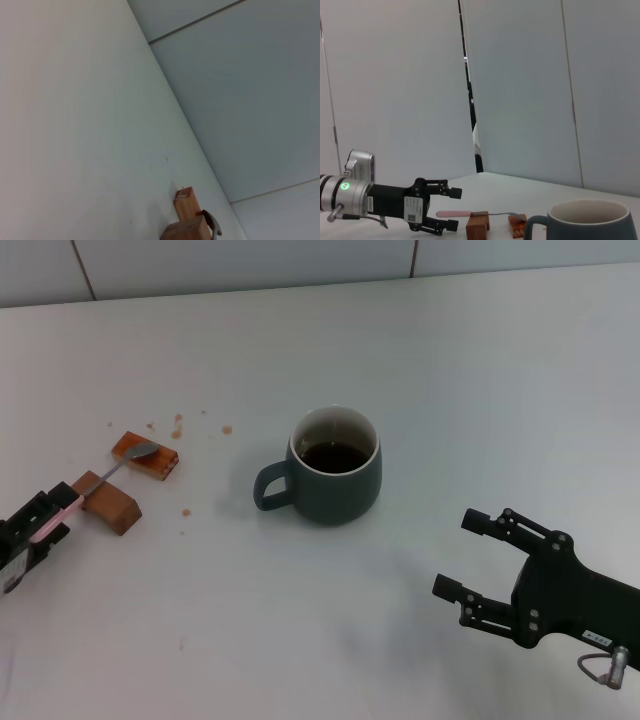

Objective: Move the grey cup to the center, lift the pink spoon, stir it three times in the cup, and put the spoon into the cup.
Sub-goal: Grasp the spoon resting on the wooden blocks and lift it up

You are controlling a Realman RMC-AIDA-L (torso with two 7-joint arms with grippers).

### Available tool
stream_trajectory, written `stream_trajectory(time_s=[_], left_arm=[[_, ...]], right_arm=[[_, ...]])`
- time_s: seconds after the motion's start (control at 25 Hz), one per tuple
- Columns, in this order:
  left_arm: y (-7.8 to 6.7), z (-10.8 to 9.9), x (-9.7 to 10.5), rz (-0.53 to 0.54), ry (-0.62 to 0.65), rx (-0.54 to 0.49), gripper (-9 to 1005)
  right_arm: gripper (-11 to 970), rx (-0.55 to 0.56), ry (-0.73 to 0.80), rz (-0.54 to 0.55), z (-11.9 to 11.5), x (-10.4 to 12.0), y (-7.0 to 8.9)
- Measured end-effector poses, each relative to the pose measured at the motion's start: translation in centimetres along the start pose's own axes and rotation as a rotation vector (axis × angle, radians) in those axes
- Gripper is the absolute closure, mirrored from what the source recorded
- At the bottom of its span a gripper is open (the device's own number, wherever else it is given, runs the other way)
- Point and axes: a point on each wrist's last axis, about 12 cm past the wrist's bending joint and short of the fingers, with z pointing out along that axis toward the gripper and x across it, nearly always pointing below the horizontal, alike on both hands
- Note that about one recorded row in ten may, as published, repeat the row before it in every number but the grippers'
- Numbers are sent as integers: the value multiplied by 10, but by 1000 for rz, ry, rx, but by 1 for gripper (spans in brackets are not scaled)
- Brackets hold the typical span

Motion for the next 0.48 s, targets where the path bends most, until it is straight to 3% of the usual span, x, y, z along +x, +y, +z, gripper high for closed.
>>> stream_trajectory(time_s=[0.48], left_arm=[[-1,6,2,-9,21,-1,201]], right_arm=[[137,0,0,0,0,0,0]])
